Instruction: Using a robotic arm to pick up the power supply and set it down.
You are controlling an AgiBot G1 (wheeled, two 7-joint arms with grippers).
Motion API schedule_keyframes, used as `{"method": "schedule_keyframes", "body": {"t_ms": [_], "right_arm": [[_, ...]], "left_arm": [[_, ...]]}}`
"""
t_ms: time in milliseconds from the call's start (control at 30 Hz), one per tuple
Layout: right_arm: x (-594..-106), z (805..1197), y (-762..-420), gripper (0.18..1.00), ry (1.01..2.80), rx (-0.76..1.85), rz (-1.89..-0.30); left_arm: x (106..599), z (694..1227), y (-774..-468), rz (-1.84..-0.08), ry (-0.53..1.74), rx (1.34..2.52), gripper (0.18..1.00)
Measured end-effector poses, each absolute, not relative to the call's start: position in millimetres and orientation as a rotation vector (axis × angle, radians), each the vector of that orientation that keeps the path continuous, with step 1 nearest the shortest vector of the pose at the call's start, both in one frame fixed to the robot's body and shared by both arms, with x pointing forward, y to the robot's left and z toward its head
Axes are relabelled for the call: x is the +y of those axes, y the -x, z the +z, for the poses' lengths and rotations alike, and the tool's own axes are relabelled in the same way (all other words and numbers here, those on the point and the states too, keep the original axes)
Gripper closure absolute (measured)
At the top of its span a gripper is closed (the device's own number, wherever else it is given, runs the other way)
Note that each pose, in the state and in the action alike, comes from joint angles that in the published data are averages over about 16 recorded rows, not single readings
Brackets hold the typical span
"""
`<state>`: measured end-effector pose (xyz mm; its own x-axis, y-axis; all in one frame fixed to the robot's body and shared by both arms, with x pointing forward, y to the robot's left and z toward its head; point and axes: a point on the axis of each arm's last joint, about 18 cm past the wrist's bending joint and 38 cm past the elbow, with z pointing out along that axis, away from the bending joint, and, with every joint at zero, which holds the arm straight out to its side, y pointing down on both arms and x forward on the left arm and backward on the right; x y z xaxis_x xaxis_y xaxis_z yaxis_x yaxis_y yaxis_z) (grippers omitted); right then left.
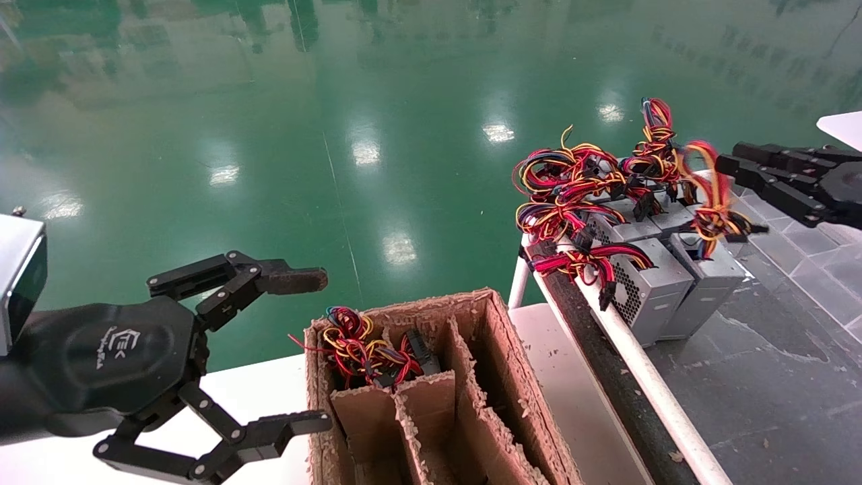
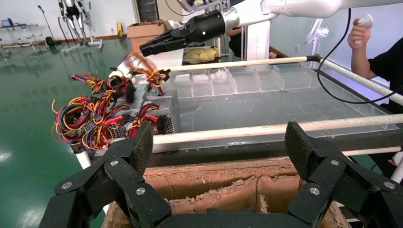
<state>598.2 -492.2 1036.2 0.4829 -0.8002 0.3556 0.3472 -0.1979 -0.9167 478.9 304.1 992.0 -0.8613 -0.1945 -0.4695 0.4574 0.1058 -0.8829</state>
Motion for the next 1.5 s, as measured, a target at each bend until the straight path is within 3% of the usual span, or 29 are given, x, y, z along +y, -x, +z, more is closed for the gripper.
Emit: {"method": "schedule_keyframes", "body": {"t_ms": [367, 900, 1100, 1500], "right_arm": [[-488, 1040, -595, 0.692, 1.407, 0.393, -1.091], [-451, 1041, -584, 0.344, 1.446, 0.239, -1.025], [-432, 1039, -576, 0.260, 1.465, 0.173, -0.982], [-392, 1031, -554, 0.183, 1.504, 0.041, -0.875]], "left_arm": [[304, 992, -479, -1.806, -0.255, 1.914, 0.184], [304, 992, -479, -1.806, -0.255, 1.914, 0.184], [304, 992, -479, -1.806, -0.255, 1.914, 0.184], [304, 992, -479, -1.806, -0.255, 1.914, 0.184]]}}
